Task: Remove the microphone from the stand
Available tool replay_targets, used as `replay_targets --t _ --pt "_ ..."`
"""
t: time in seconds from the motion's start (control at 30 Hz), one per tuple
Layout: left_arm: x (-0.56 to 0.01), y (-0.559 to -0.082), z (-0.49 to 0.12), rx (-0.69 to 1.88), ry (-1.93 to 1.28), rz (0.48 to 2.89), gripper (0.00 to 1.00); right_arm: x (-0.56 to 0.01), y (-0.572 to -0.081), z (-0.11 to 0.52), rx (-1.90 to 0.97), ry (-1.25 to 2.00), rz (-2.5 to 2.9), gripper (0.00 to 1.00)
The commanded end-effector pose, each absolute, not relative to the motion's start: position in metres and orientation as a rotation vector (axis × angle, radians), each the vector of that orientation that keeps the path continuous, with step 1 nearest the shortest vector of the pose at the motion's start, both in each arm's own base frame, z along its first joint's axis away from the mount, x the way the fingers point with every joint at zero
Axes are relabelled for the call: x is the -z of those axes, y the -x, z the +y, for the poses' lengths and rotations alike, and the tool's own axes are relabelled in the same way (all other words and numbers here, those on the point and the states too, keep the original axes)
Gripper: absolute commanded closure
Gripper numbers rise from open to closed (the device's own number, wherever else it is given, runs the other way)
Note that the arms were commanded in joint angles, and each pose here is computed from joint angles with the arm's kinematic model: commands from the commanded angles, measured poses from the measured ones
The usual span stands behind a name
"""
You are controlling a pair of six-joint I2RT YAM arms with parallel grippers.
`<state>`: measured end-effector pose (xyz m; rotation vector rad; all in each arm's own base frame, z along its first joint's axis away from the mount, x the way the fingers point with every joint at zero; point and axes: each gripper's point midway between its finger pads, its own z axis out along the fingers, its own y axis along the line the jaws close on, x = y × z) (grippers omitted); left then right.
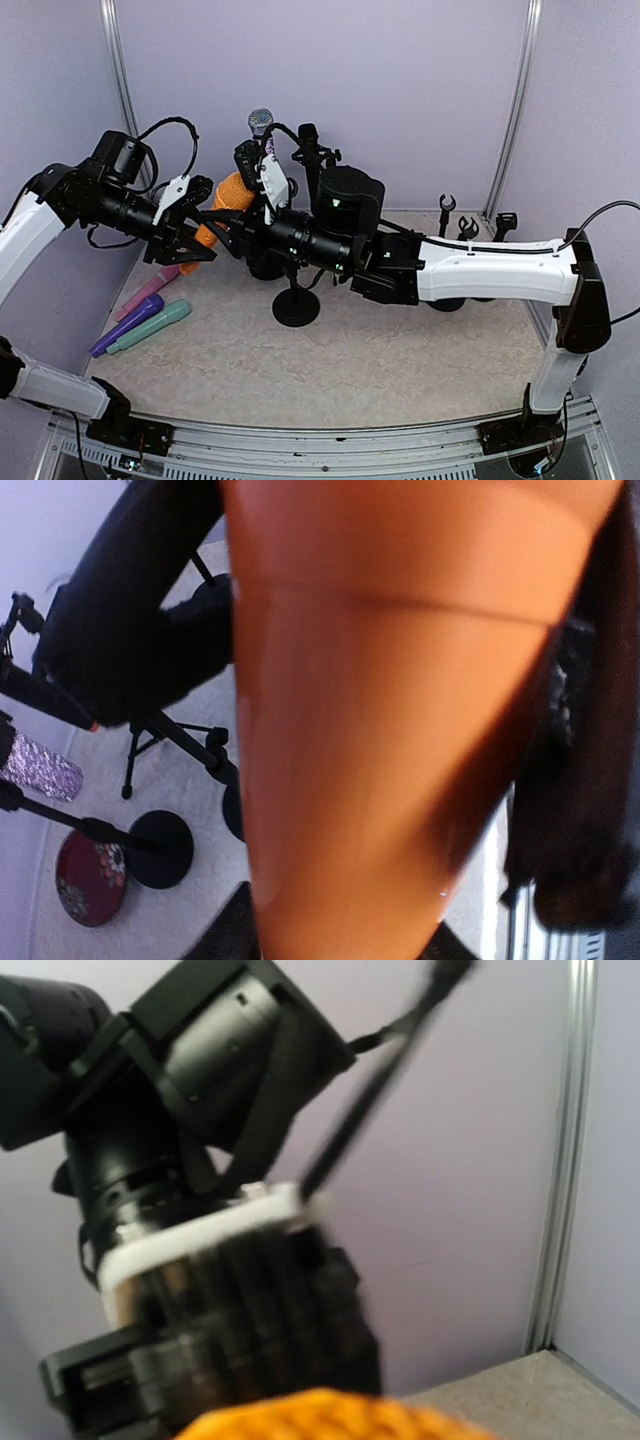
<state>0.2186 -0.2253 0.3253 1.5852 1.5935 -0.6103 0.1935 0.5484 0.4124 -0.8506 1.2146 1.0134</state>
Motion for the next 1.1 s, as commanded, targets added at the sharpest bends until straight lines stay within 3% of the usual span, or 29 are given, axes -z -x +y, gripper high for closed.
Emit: replay_targets --t 0.0,0.1,0.17,0.27,0.43,0.63,0.8,0.9,1.07 --pt "-0.322 -0.223 -0.227 0.598 -1.595 1.588 0.74 -0.433 -0.186 0.549 -1.092 0.826 1.158 0.68" --pt "-0.31 -0.227 -0.218 0.56 -1.601 1.63 0.94 -0.436 -0.19 0.538 -1.05 0.806 1.163 0.28" --pt "-0.296 -0.233 -0.207 0.505 -1.602 1.676 1.0 -0.44 -0.193 0.524 -1.023 0.788 1.166 0.15" --pt "-0.266 -0.244 -0.182 0.381 -1.597 1.774 1.0 -0.444 -0.195 0.502 -0.992 0.774 1.18 0.01" --pt "-0.193 -0.256 -0.122 0.131 -1.589 2.0 1.0 -0.443 -0.197 0.464 -0.95 0.761 1.229 0.0" --pt "-0.093 -0.237 -0.052 -0.096 -1.624 2.269 1.0 -0.435 -0.213 0.413 -0.921 0.673 1.314 0.0" --pt "-0.051 -0.235 -0.016 -0.235 -1.571 2.38 0.99 -0.407 -0.233 0.383 -0.931 0.602 1.416 0.0" --pt "-0.039 -0.235 -0.005 -0.273 -1.541 2.432 0.89 -0.377 -0.244 0.373 -0.967 0.582 1.512 0.02" --pt "-0.032 -0.236 0.0 -0.281 -1.493 2.485 0.59 -0.317 -0.275 0.356 -1.06 0.495 1.709 0.11"
